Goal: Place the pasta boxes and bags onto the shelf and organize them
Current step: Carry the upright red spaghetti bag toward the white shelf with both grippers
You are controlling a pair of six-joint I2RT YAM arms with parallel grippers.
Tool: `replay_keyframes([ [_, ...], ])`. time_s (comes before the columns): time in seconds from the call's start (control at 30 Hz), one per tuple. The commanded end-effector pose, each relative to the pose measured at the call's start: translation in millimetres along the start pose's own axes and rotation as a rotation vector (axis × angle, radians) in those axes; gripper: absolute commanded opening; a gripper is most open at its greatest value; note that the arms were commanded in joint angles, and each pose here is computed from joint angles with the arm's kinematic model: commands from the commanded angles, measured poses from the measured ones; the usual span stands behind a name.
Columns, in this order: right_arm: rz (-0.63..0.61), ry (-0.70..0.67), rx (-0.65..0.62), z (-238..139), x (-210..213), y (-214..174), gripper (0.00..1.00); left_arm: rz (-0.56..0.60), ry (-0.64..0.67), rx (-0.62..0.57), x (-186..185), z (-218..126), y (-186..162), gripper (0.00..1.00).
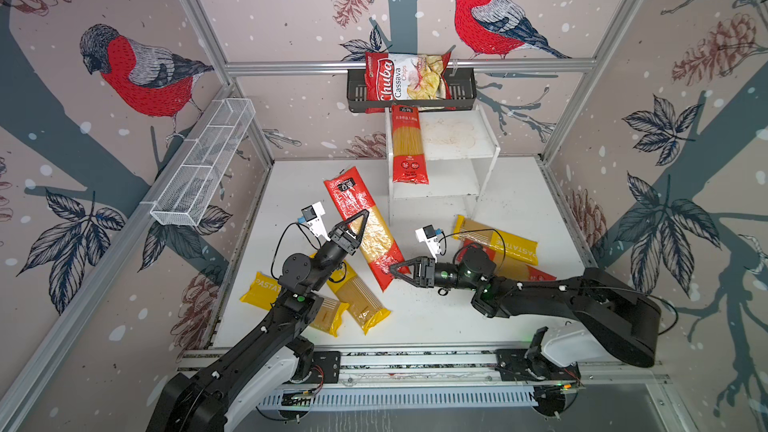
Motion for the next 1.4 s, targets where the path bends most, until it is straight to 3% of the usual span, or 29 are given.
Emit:
replay_keyframes([
  [0.0,-0.005,0.073,-0.174,0.0,17.5,19.9,0.73,0.038,-0.172,-0.153,-35.2,0.6,13.4,0.14],
  [0.37,-0.002,0.112,-0.235,8.7,28.0,15.6,0.58,0.060,-0.166,-0.212,-41.8,8.7,3.8,0.14],
  [0.57,-0.013,0.084,-0.271,1.7,25.2,14.2,0.34,0.058,-0.170,-0.194,-44.7,12.0,-0.3,0.17],
  [0.7,-0.056,0.079,-0.266,1.2,31.4,16.5,0.22,0.071,-0.167,-0.173,-49.6,13.1,0.1,0.29],
  [0.93,-0.157,0.115,-0.263,5.4,56.4,32.3,0.16,0.084,-0.194,-0.130,-63.3,15.1,0.6,0.53],
  [1.37,-0.245,0.212,-0.397,-3.7,107.4,107.7,0.12,0.132,-0.248,-0.068,-85.3,18.7,2.4,0.72],
])
Point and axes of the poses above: each gripper's point midway between its finger pads, its own z axis out along the fingers, its own x axis along the line the jaws close on, y = z × x, the point moved 9 cm from there along -z, back along the fingers, and after that the axes turned 9 degrees about -z, right-handed, at the moved point
